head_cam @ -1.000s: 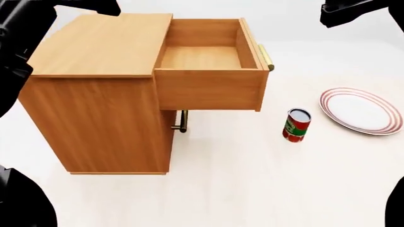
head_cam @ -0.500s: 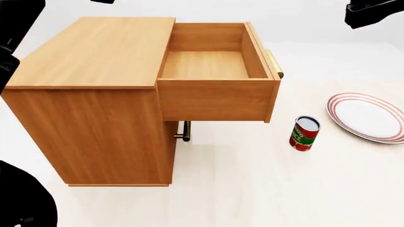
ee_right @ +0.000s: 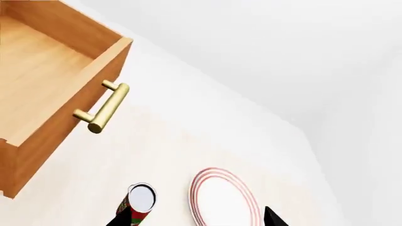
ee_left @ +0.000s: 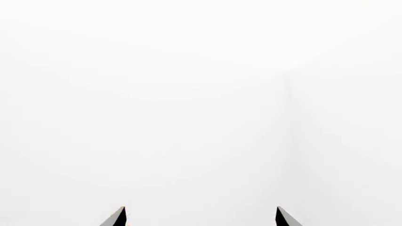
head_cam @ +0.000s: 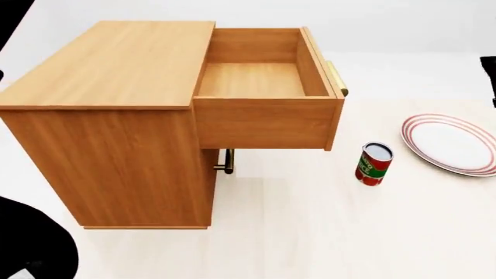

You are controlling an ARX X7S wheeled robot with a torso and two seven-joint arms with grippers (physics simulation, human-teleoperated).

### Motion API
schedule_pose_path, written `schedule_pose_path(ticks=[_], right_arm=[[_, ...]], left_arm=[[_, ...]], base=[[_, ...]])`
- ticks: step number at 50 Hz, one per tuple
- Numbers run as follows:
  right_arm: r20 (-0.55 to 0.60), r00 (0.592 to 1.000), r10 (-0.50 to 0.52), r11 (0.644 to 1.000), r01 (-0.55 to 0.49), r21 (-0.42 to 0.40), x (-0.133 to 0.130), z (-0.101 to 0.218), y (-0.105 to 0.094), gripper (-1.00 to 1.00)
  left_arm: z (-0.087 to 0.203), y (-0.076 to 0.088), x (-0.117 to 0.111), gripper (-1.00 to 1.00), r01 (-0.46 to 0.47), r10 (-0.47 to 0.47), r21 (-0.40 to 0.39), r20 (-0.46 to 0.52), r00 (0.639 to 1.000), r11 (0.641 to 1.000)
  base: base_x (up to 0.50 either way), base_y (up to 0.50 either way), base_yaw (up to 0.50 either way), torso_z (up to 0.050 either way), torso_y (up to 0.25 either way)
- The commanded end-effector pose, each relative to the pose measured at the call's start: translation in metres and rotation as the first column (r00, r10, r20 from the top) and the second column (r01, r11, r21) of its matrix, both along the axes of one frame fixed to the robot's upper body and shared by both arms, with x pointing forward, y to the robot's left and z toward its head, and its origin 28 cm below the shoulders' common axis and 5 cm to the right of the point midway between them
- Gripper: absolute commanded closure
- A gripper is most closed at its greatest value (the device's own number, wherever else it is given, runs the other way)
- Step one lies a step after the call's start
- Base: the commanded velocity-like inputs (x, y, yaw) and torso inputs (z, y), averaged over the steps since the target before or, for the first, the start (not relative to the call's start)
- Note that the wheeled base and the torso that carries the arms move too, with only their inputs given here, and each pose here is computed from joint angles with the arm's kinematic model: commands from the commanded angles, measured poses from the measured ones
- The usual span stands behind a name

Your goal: Put the bowl in the top drawer of the cabinet.

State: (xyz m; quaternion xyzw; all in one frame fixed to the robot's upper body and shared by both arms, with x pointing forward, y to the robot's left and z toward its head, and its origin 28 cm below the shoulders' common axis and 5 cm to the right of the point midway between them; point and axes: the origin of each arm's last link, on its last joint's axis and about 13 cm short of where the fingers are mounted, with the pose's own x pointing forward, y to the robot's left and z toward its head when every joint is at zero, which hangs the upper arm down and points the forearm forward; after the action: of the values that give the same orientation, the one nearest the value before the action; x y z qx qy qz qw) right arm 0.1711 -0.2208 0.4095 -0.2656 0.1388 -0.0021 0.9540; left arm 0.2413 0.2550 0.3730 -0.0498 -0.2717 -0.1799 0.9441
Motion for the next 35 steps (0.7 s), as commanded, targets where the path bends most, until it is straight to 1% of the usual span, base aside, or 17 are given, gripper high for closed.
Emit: schedule_pose_path(ticks=[1, 5, 7, 10, 14, 16, 20, 25, 29, 31, 35], right_arm=[[-0.266, 0.961, -0.079, 0.993, 0.101, 0.069, -0.025, -0.026, -0.018, -1.00], [-0.330, 0.937, -0.113, 0.988, 0.140, 0.058, -0.034, -0.035, -0.015, -1.00], [-0.371, 0.919, -0.133, 0.987, 0.158, 0.038, -0.037, -0.039, -0.013, -1.00], [-0.426, 0.893, -0.144, 0.985, 0.170, 0.023, -0.044, -0.044, -0.010, -1.00], [-0.486, 0.861, -0.151, 0.983, 0.183, 0.019, -0.049, -0.053, -0.013, -1.00], [-0.514, 0.842, -0.164, 0.981, 0.193, 0.003, -0.050, -0.060, -0.014, -1.00], [-0.538, 0.822, -0.186, 0.978, 0.206, -0.023, -0.039, -0.077, -0.023, -1.00], [-0.559, 0.799, -0.221, 0.974, 0.211, -0.083, -0.021, -0.096, -0.044, -1.00], [-0.566, 0.783, -0.258, 0.966, 0.215, -0.143, -0.012, -0.105, -0.069, -1.00], [-0.571, 0.773, -0.277, 0.961, 0.214, -0.177, -0.011, -0.107, -0.084, -1.00], [-0.574, 0.764, -0.294, 0.955, 0.214, -0.204, -0.021, -0.104, -0.110, -1.00]], left_arm=[[0.002, 0.002, -0.008, -1.00, 0.026, -0.025, -0.026, 0.031, 0.999, 0.999], [0.005, 0.003, -0.012, -1.00, 0.027, -0.026, -0.026, 0.039, 0.999, 0.999], [0.006, 0.003, -0.014, -1.00, 0.027, -0.026, -0.025, 0.043, 0.999, 0.999], [0.007, 0.003, -0.017, -1.00, 0.028, -0.027, -0.021, 0.047, 0.999, 0.999], [0.007, 0.004, -0.020, -1.00, 0.024, -0.023, -0.019, 0.049, 0.999, 1.000], [0.007, 0.004, -0.021, -1.00, 0.022, -0.021, -0.017, 0.049, 0.999, 1.000], [0.007, 0.004, -0.021, -1.00, 0.022, -0.022, -0.015, 0.050, 0.998, 1.000], [0.007, 0.002, -0.020, -1.00, 0.022, -0.022, -0.012, 0.048, 0.999, 1.000], [0.006, 0.002, -0.020, -1.00, 0.019, -0.018, -0.012, 0.044, 0.999, 1.000], [0.006, 0.002, -0.019, -1.00, 0.019, -0.018, -0.012, 0.042, 0.999, 1.000], [0.005, 0.001, -0.018, -1.00, 0.023, -0.023, -0.011, 0.038, 0.999, 1.000]], base=[[0.00, 0.00, 0.00, 0.000, 0.000], [0.00, 0.00, 0.00, 0.000, 0.000], [0.00, 0.00, 0.00, 0.000, 0.000], [0.00, 0.00, 0.00, 0.000, 0.000], [0.00, 0.00, 0.00, 0.000, 0.000], [0.00, 0.00, 0.00, 0.000, 0.000], [0.00, 0.00, 0.00, 0.000, 0.000], [0.00, 0.00, 0.00, 0.000, 0.000], [0.00, 0.00, 0.00, 0.000, 0.000], [0.00, 0.00, 0.00, 0.000, 0.000], [0.00, 0.00, 0.00, 0.000, 0.000]])
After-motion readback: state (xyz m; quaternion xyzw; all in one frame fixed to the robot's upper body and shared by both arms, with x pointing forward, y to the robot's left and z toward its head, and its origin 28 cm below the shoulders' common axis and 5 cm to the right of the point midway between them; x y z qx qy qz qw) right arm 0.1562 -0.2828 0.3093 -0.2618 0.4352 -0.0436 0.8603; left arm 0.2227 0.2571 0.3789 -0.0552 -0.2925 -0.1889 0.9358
